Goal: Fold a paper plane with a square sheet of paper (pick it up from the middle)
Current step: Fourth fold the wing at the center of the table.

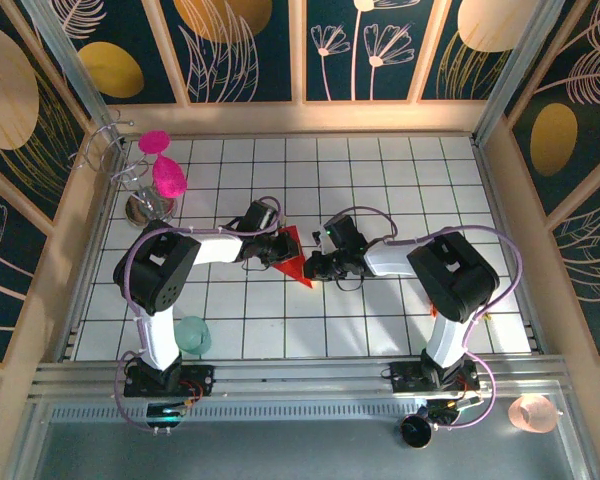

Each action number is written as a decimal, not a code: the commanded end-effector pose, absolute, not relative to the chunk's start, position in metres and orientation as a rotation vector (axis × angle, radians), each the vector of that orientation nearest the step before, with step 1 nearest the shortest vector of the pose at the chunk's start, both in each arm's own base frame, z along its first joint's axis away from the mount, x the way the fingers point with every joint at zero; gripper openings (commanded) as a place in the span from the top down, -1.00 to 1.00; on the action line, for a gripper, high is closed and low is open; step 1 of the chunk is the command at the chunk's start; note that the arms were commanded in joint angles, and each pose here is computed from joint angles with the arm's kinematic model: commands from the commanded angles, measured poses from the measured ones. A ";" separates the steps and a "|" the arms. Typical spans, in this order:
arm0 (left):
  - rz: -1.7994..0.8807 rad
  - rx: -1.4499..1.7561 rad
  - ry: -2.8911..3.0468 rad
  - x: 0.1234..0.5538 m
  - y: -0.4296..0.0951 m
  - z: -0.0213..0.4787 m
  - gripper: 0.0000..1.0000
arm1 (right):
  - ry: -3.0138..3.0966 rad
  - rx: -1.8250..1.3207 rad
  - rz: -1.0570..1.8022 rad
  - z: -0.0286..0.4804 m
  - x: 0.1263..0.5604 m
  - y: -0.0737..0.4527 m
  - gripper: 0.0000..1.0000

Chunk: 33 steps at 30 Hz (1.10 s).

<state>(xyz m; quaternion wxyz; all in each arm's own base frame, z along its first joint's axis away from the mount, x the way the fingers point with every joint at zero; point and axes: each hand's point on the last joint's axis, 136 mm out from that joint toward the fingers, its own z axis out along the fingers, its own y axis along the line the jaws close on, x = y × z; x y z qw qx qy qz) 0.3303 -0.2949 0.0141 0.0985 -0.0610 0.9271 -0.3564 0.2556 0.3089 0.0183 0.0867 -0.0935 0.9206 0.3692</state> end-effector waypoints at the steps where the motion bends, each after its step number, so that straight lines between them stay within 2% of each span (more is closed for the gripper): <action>1: -0.932 -0.250 2.827 0.323 -0.276 -0.011 0.79 | 2.862 -0.315 1.024 0.000 0.230 0.298 0.95; 11: -0.910 -0.258 2.837 0.322 -0.273 -0.016 0.80 | 2.865 -0.373 0.976 0.016 0.199 0.271 0.95; 21: -0.962 -0.239 2.821 0.324 -0.280 -0.009 0.80 | 2.579 -0.321 1.049 0.072 0.257 0.302 0.94; 26: -0.988 -0.234 2.815 0.324 -0.282 -0.006 0.80 | 2.609 -0.246 1.006 0.057 0.280 0.309 0.99; 33: -1.050 -0.199 2.781 0.326 -0.290 0.007 0.80 | 2.676 -0.255 1.014 0.035 0.279 0.315 1.00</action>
